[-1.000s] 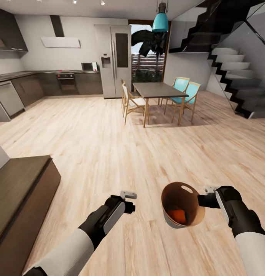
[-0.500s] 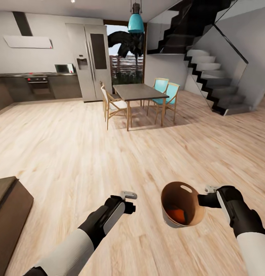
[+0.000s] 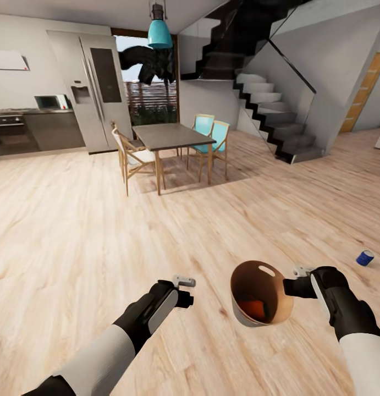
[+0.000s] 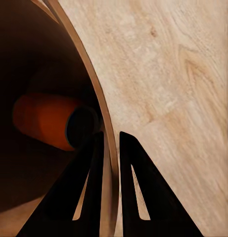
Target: Put the three can of soda from the living room inside the tash can in the kitchen.
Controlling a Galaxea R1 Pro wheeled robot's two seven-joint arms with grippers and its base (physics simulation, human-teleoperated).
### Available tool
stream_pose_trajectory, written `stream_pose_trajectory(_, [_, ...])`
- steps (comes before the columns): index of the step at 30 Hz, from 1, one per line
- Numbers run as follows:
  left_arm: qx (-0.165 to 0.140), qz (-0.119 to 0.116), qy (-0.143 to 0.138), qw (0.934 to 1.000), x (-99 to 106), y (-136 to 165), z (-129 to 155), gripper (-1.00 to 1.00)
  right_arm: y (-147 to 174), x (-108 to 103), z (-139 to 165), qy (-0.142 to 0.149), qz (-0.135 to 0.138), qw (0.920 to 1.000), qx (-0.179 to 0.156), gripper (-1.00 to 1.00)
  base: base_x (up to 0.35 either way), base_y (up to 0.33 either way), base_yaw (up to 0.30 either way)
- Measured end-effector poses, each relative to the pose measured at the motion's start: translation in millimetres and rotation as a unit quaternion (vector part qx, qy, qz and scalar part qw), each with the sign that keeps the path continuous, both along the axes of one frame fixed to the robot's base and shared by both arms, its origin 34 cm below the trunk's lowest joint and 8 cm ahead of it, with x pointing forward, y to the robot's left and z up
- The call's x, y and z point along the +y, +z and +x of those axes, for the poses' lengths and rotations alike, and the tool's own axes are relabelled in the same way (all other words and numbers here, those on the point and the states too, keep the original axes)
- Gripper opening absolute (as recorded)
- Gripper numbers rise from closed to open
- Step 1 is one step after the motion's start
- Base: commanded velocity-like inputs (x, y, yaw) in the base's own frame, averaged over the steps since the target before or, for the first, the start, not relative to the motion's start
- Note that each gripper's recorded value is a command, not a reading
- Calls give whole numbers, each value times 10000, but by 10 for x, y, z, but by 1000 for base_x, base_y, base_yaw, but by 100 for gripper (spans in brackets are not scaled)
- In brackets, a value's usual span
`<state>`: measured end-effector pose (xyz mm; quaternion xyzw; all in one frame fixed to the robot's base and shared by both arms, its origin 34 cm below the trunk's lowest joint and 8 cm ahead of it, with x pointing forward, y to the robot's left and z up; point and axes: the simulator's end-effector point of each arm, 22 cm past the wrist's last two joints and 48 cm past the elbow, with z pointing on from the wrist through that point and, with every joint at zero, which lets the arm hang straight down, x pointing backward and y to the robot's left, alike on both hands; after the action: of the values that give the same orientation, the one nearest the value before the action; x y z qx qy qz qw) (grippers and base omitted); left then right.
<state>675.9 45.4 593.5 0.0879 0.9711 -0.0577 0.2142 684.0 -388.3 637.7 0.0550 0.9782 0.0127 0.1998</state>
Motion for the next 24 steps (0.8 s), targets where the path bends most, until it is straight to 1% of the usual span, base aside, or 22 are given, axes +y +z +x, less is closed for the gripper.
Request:
stream_pose_trajectory(4, [-8, 3, 3, 10000, 4, 4, 4, 100, 2, -19, -3, 23, -77, 10000, 10, -100, 347, 4, -56])
stream_pose_trajectory(7, [-11, 1, 3, 10000, 4, 6, 6, 100, 4, 12, 1, 23, -9, 10000, 1, -100, 347, 43, -22])
stream_pose_trajectory(10, [-8, -14, -4, 10000, -3, 6, 3, 100, 6, 30, 4, 16, 38, 10000, -7, -100, 347, 77, -142])
stream_pose_trajectory(15, [0, -5, -6, 10000, 7, -2, 2, 100, 6, -6, 0, 14, -30, 10000, 0, -100, 347, 98, -246])
stream_pose_trajectory(20, [101, 115, 35, 9999, 103, -76, 4, 100, 12, -14, 1, -19, 11, 10000, -11, -100, 347, 118, -278])
stream_pose_trajectory(24, [109, 166, 108, 9997, 178, -132, 40, 100, 36, -119, -6, -64, -48, 10000, -20, -100, 347, 124, -284])
